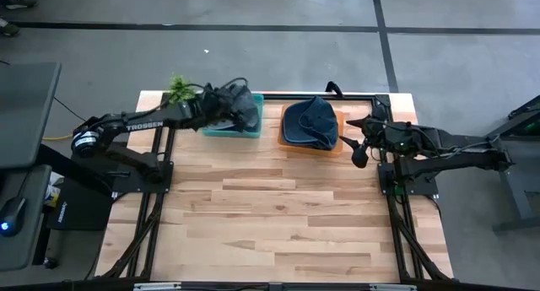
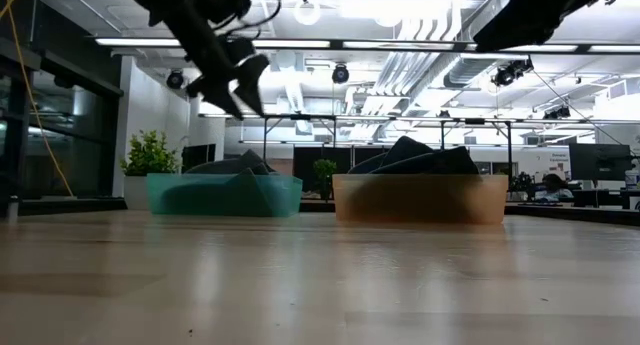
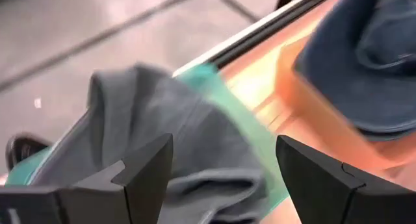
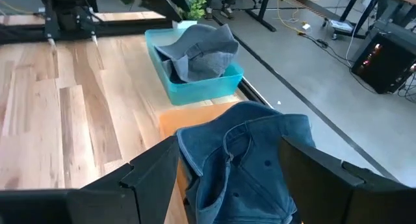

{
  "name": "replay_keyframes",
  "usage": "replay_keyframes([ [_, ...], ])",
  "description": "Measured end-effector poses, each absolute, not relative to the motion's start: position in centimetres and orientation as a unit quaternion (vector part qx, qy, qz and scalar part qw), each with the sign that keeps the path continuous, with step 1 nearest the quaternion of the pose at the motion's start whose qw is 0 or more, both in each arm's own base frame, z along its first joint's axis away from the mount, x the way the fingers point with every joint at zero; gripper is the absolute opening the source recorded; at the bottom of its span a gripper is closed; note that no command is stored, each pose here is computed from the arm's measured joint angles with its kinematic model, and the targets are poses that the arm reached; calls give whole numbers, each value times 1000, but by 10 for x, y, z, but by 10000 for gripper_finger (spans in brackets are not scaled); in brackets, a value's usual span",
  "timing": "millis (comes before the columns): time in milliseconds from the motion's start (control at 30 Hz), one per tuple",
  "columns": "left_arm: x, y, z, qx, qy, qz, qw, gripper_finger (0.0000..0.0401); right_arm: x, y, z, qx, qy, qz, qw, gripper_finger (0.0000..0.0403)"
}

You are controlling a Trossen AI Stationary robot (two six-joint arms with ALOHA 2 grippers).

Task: Pick & Place hat
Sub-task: Return to Home Position

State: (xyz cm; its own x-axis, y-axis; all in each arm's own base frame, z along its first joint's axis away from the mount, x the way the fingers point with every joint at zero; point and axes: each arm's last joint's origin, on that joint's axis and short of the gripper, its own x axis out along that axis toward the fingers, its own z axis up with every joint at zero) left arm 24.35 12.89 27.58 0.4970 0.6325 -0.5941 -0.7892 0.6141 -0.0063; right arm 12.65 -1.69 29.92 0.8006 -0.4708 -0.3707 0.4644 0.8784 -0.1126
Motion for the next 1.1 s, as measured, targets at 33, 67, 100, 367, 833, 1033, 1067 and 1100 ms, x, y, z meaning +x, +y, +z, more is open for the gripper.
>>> replay_keyframes([
  [33,248,123,277,-128,273,412,860,269,128,-17,295,-10,200,-246,948,257],
  [67,251,118,279,-115,267,411,864,269,128,-17,290,-12,204,-246,947,256],
  [100,254,114,280,-103,264,410,867,269,129,-17,284,-14,212,-246,946,255],
  [367,263,87,255,-84,244,296,920,269,126,-13,233,24,197,-182,963,231],
  [833,170,53,177,-139,-32,206,968,269,92,-11,214,32,40,-164,985,217],
  [1033,148,36,171,-134,-80,204,966,268,85,-11,206,40,3,-163,986,214],
  [1067,147,33,171,-130,-73,201,968,268,84,-11,205,41,-1,-162,986,213],
  [1100,146,31,172,-124,-72,196,970,268,84,-11,204,40,-5,-161,986,214],
])
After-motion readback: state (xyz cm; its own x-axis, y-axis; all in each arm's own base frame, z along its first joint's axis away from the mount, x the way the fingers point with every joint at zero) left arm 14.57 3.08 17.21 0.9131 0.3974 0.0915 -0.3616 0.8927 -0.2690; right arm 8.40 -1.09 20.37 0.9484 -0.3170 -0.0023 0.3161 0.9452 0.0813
